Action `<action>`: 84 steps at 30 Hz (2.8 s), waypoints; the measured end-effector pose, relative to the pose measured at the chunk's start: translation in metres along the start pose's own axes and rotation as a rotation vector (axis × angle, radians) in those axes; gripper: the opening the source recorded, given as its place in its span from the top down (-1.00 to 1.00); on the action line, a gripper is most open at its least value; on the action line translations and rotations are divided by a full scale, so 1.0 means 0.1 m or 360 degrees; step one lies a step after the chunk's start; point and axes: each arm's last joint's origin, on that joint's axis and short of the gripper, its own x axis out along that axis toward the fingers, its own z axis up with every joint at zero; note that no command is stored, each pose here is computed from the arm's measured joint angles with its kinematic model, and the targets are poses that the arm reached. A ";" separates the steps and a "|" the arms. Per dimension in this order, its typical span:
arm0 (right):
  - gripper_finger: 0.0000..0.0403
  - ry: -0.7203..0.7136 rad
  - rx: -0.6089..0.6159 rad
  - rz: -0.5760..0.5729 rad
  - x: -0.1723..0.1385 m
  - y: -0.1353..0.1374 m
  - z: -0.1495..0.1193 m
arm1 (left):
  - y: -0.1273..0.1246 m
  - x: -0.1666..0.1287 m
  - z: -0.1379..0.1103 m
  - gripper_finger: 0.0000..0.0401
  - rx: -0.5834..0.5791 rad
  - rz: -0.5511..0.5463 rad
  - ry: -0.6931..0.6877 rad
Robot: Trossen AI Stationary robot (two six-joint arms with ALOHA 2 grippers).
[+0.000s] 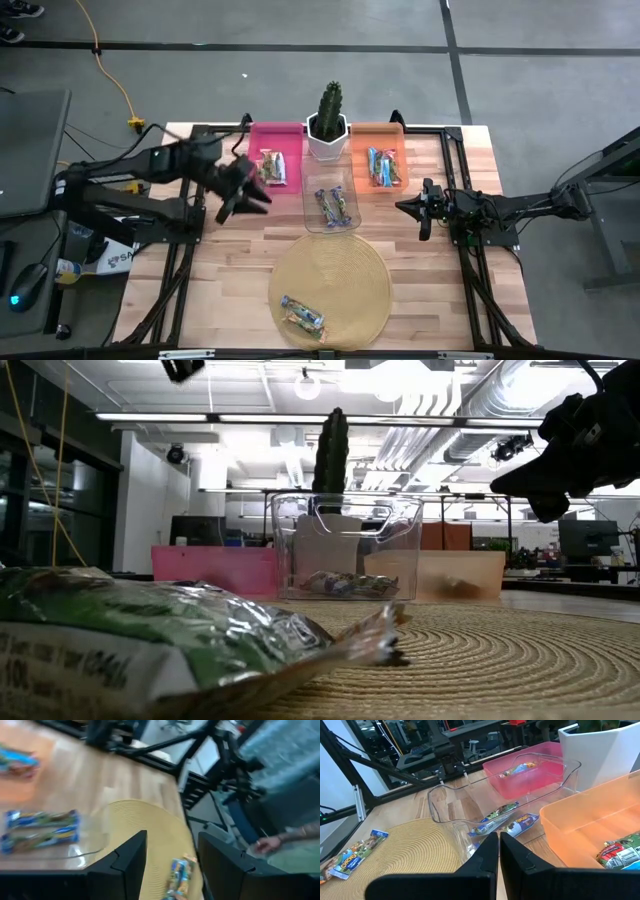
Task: Pick and place Granola Bars by type
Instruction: Put the blue granola bar into the transparent bin
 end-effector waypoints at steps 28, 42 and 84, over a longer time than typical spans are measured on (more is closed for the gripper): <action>1.00 0.0000 0.0002 0.0000 0.00 0.00 0.00 | -0.81 1.63 -1.24 0.13 0.0577 0.0132 0.0841; 1.00 0.0002 0.0002 -0.0001 0.00 0.00 0.00 | -0.74 2.19 -1.54 0.13 0.0856 0.0026 0.0811; 1.00 0.0000 0.0002 0.0000 0.00 0.00 0.00 | -0.61 2.52 -1.84 0.13 0.1034 0.0017 0.0851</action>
